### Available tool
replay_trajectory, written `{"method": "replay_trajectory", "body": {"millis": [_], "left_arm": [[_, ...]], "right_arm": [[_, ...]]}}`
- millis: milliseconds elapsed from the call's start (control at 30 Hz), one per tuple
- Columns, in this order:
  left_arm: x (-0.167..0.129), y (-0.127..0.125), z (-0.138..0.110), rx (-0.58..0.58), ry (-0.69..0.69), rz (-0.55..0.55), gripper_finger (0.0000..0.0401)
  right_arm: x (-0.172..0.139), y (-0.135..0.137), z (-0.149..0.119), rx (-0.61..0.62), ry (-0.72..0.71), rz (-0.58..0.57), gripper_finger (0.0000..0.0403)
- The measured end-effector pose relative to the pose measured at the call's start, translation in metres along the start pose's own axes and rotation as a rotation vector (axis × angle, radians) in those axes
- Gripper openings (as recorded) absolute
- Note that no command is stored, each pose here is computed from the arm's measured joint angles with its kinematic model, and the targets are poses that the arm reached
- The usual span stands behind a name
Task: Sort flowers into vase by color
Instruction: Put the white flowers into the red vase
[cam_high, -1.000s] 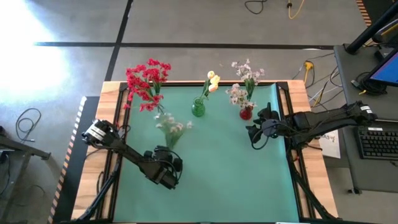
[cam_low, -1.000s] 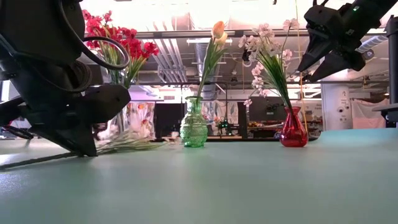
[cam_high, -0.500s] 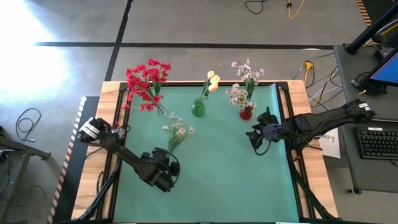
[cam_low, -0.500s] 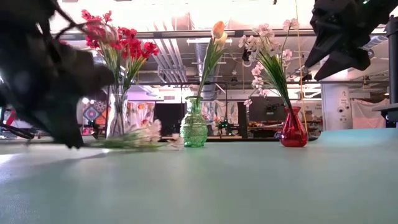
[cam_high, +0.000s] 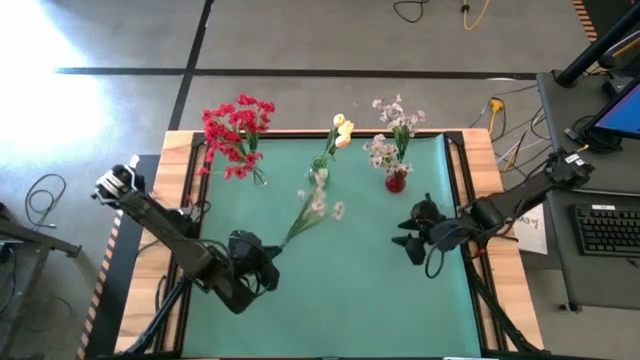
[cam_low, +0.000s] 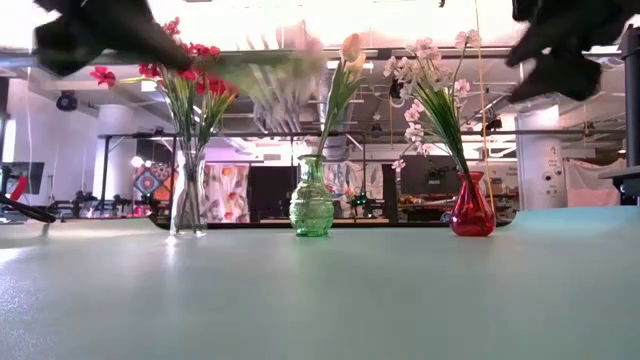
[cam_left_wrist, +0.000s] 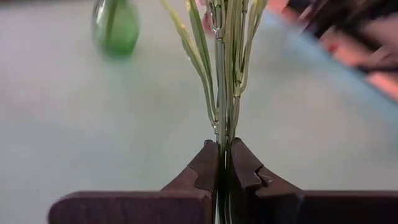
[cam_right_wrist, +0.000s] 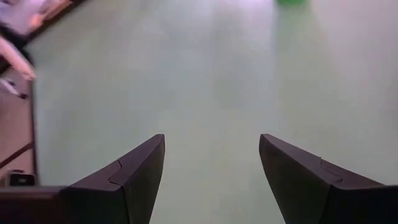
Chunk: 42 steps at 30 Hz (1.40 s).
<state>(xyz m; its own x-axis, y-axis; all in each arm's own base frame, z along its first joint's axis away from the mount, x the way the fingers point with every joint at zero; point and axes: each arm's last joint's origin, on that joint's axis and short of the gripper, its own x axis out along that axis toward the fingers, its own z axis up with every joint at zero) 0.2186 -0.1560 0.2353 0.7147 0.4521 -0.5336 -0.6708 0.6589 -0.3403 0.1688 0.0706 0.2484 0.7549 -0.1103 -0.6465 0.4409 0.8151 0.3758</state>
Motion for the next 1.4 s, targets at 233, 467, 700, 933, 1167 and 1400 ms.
{"method": "replay_trajectory", "body": {"millis": [233, 467, 700, 933, 1167, 1400], "left_arm": [[-0.011, -0.026, 0.025, 0.177, -0.209, -0.158, 0.0000], [-0.019, -0.063, 0.042, 0.354, -0.360, -0.397, 0.0000], [-0.012, -0.077, 0.044, 0.422, -0.464, -0.454, 0.0000], [0.015, -0.080, 0.042, 0.399, -0.473, -0.423, 0.0000], [0.036, -0.084, 0.044, 0.357, -0.504, -0.442, 0.0000], [0.047, -0.088, 0.038, 0.344, -0.525, -0.483, 0.0000]], "right_arm": [[0.030, 0.039, 0.005, -0.192, -0.176, 0.160, 0.0269], [0.058, 0.081, 0.017, -0.362, -0.523, 0.343, 0.0278], [0.067, 0.098, 0.024, -0.385, -0.836, 0.436, 0.0279], [0.066, 0.107, 0.030, -0.428, -0.911, 0.436, 0.0277], [0.064, 0.112, 0.037, -0.435, -0.934, 0.429, 0.0276], [0.067, 0.107, 0.044, -0.389, -0.937, 0.411, 0.0255]]}}
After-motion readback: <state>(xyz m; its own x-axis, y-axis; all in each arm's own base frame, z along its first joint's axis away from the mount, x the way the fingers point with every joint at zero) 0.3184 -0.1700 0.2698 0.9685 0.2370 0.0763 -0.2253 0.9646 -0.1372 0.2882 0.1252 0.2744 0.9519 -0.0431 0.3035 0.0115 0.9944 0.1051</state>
